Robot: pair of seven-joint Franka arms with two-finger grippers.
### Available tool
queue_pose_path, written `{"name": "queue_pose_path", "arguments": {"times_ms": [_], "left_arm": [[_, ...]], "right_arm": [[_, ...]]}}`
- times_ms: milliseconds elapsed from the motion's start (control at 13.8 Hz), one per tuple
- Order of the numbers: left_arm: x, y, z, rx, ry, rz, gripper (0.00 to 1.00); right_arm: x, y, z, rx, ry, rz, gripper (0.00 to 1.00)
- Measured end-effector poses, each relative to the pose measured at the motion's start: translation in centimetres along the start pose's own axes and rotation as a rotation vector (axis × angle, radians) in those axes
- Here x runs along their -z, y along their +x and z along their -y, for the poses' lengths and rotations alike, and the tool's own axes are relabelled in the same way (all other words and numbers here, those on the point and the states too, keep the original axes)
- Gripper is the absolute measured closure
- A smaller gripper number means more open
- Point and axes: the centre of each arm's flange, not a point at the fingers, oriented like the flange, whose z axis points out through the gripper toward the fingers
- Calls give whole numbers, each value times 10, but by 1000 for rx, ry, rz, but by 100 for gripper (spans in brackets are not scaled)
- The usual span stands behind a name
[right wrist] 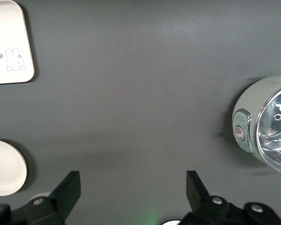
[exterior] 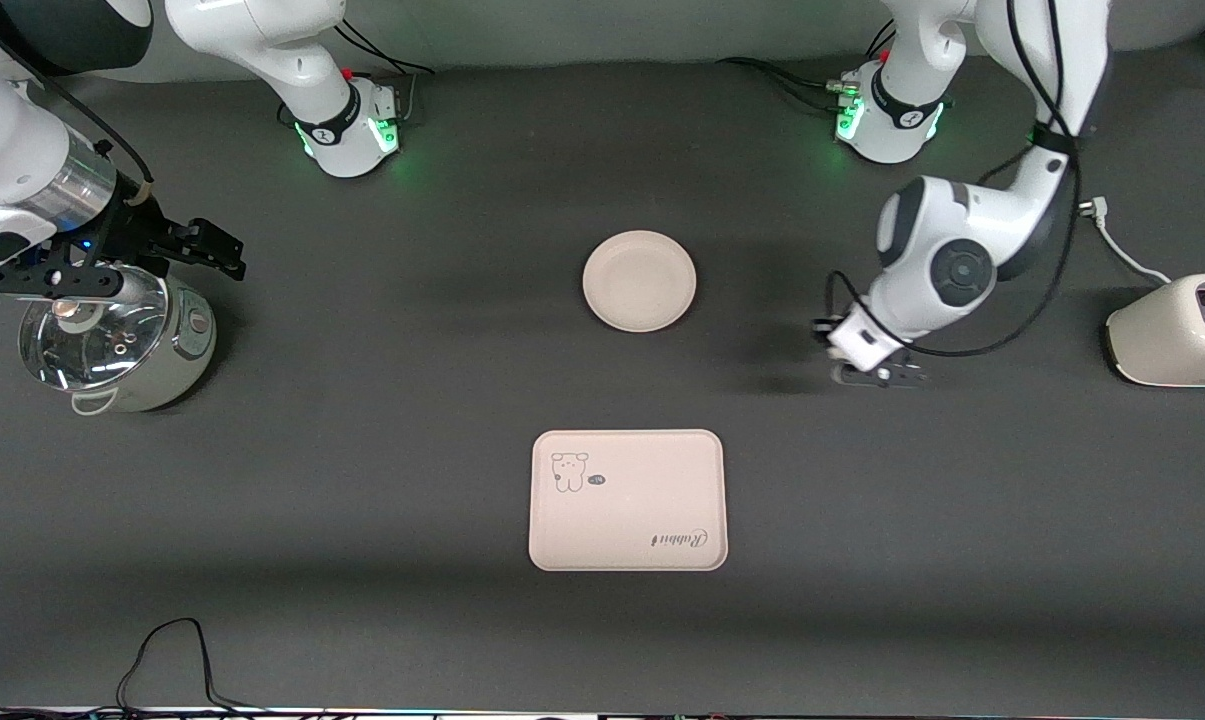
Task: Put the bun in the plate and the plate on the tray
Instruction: 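Carry the bun with the left gripper over the white plate, then lower the bun onto the plate and open the left gripper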
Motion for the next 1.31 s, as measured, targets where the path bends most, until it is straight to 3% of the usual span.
{"name": "queue_pose_path", "arguments": {"times_ms": [218,363,654,944,1017,1308], "left_arm": [[16,-79,-162,101,-75,2,88],[0,-122,-211,138,-93,-2,88],[-41,-115,-208,125,15,-63,50],[-51,-98,-200,123,28,-77,7],[-49,-97,-202,126,23,-81,0],[-43,-86,-193,118,44,-94,0]], "right_arm": [[0,0,-1,-2,0,0,0],[0,0,-1,-2,0,0,0],[0,0,-1,-2,0,0,0],[0,0,-1,-2,0,0,0],[0,0,-1,-2,0,0,0],[-1,1,-1,-2,0,1,0]]}}
